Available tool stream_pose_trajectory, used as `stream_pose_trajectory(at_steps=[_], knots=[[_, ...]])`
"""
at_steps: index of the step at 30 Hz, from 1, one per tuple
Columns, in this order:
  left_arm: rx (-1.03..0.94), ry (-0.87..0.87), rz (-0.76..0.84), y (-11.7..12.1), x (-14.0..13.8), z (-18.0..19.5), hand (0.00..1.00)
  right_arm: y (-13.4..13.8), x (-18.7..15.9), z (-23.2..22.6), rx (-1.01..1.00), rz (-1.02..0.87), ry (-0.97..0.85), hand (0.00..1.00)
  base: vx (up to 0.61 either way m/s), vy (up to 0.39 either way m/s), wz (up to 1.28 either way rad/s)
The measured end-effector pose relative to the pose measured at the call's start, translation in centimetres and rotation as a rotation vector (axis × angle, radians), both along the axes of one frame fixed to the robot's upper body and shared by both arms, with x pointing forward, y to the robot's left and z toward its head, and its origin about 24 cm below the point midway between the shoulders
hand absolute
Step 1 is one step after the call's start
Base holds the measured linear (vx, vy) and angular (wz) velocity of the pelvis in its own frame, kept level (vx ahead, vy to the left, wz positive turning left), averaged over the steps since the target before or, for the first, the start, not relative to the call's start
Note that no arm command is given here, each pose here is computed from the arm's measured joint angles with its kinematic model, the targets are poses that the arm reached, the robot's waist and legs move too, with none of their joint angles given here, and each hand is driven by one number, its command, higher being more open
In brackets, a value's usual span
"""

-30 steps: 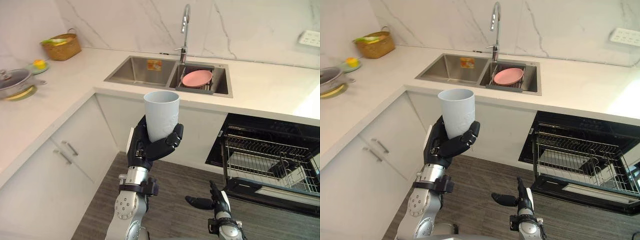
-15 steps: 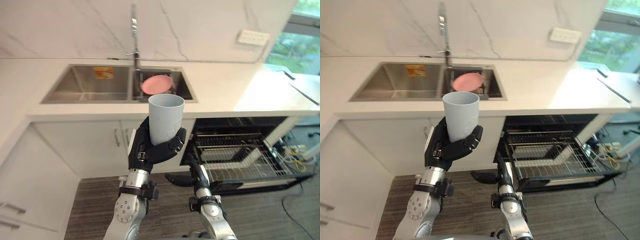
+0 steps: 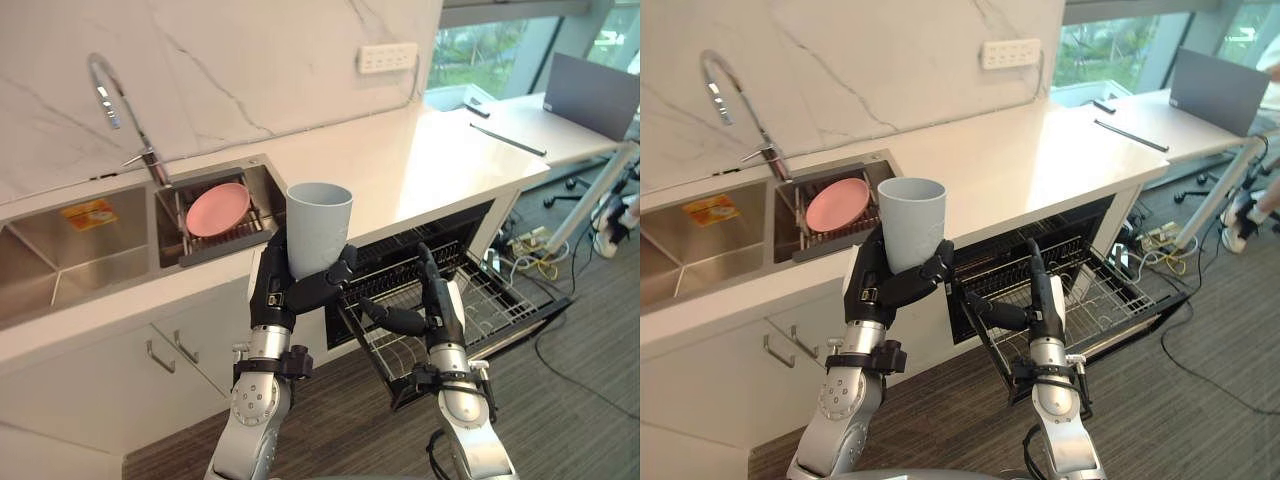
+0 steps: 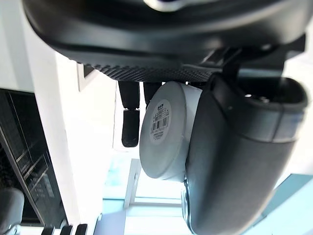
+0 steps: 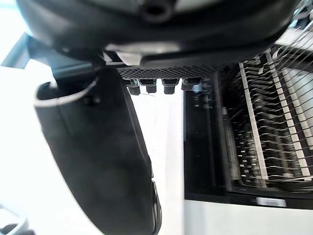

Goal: Walk over to the sink, pick up the cup, carry it to the dishwasher, place the cup inside the dishwasher, then close the dishwasher door

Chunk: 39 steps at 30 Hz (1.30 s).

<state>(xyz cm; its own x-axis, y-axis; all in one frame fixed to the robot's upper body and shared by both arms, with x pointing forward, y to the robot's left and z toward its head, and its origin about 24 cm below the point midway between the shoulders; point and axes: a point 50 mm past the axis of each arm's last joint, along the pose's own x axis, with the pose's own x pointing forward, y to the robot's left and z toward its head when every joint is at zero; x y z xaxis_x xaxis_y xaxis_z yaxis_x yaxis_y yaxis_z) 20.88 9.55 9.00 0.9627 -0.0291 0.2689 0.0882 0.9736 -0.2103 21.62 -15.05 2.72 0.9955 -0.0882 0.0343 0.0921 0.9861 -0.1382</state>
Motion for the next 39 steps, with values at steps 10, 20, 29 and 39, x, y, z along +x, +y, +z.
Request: stream_pose_trajectory(at_steps=[10,20,29,39], knots=[[0.052,0.006,0.025,0.5,-0.3,-0.3,0.00,1.4,-0.5,-0.4,0.054,0.055,0.021,1.00,0.15,0.179,-0.41],[0.060,-0.028,0.015,0.2,-0.7,0.4,0.00,1.2,-1.5,0.6,0.132,0.060,-0.014,1.00,0.03,-0.006,-0.16],[0.179,-0.025,0.142,2.5,0.9,-0.2,0.00,1.3,-2.0,2.5,0.238,0.080,-0.099,1.00,-0.06,0.006,-0.20],[0.285,-0.012,0.238,3.9,2.3,-0.8,0.00,1.2,-2.0,3.9,0.301,0.129,-0.172,1.00,-0.05,-0.013,-0.10]])
